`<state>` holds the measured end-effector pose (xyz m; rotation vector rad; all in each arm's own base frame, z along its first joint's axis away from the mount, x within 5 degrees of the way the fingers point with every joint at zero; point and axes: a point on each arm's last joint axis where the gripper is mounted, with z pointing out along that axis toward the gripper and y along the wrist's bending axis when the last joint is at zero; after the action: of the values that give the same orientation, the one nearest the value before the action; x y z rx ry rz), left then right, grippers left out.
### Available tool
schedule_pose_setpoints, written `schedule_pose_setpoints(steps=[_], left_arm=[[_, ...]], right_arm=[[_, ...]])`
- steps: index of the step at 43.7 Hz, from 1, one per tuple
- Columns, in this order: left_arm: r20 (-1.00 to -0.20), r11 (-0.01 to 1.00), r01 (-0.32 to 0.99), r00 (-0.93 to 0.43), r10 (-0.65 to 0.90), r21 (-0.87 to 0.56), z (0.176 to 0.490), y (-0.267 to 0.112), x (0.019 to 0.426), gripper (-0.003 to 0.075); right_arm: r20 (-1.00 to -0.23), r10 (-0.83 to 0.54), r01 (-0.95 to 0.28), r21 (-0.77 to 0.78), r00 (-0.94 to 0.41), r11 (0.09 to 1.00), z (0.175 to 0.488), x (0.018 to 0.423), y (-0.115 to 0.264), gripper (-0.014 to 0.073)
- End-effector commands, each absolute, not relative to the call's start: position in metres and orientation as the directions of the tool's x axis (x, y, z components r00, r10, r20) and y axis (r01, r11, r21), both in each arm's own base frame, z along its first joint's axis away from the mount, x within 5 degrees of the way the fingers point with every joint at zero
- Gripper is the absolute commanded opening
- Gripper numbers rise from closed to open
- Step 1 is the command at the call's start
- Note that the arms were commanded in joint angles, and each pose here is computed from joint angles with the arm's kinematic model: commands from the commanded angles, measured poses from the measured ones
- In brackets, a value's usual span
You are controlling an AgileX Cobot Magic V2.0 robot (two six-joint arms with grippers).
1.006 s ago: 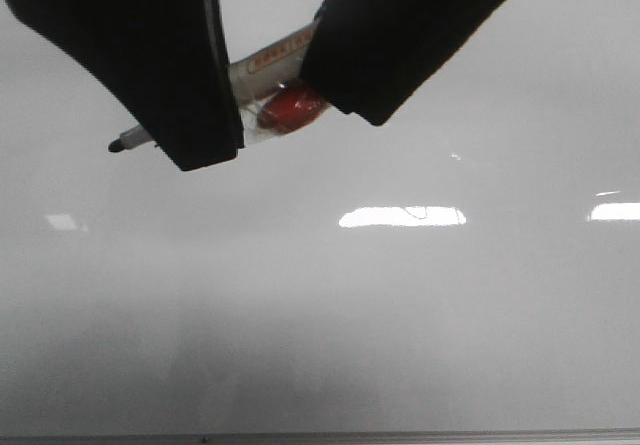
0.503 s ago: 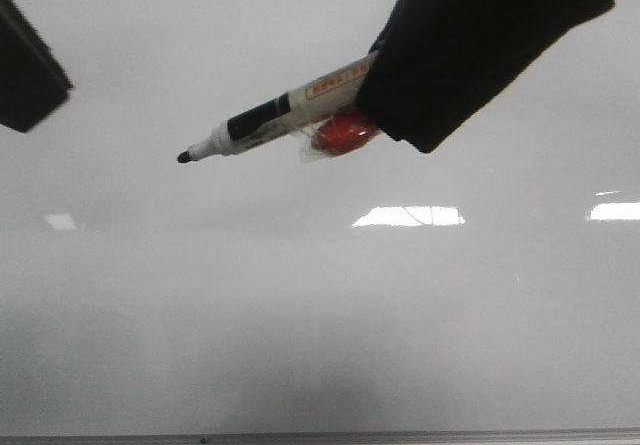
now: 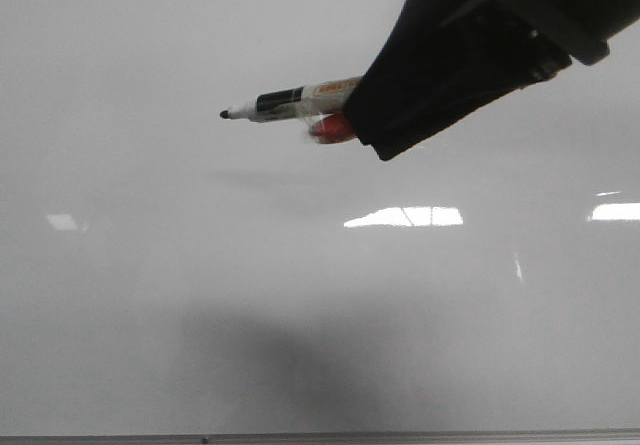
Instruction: Write number 8 on whiteboard
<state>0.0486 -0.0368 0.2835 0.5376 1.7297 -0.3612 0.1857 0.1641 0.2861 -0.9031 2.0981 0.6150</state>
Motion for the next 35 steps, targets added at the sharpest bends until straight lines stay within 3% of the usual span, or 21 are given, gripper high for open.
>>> schedule_pose_setpoints(steps=[1,11,23,35], left_arm=[[-0.994,0.861,0.509,-0.081,0.068,0.018,0.299,-0.034,0.045,-0.002],[-0.995,0.861,0.508,-0.075,0.066,0.019,0.299,-0.034,0.044,-0.0021],[-0.995,0.862,0.507,-0.073,0.065,0.019,0.299,-0.034,0.045,-0.002],[-0.995,0.862,0.507,-0.073,0.065,0.019,0.299,-0.034,0.045,-0.0021]], right_arm=[[-0.842,-0.322,-0.74,0.129,-0.433,0.66,0.303,0.188,0.162,-0.0069],[-0.856,-0.282,-0.712,0.133,-0.433,0.689,0.305,0.197,0.164,-0.0069],[-0.871,-0.28,-0.702,0.1,-0.405,0.705,0.316,0.245,0.191,-0.0069],[-0.871,-0.236,-0.636,0.107,-0.431,0.765,0.315,0.285,0.184,-0.0069]])
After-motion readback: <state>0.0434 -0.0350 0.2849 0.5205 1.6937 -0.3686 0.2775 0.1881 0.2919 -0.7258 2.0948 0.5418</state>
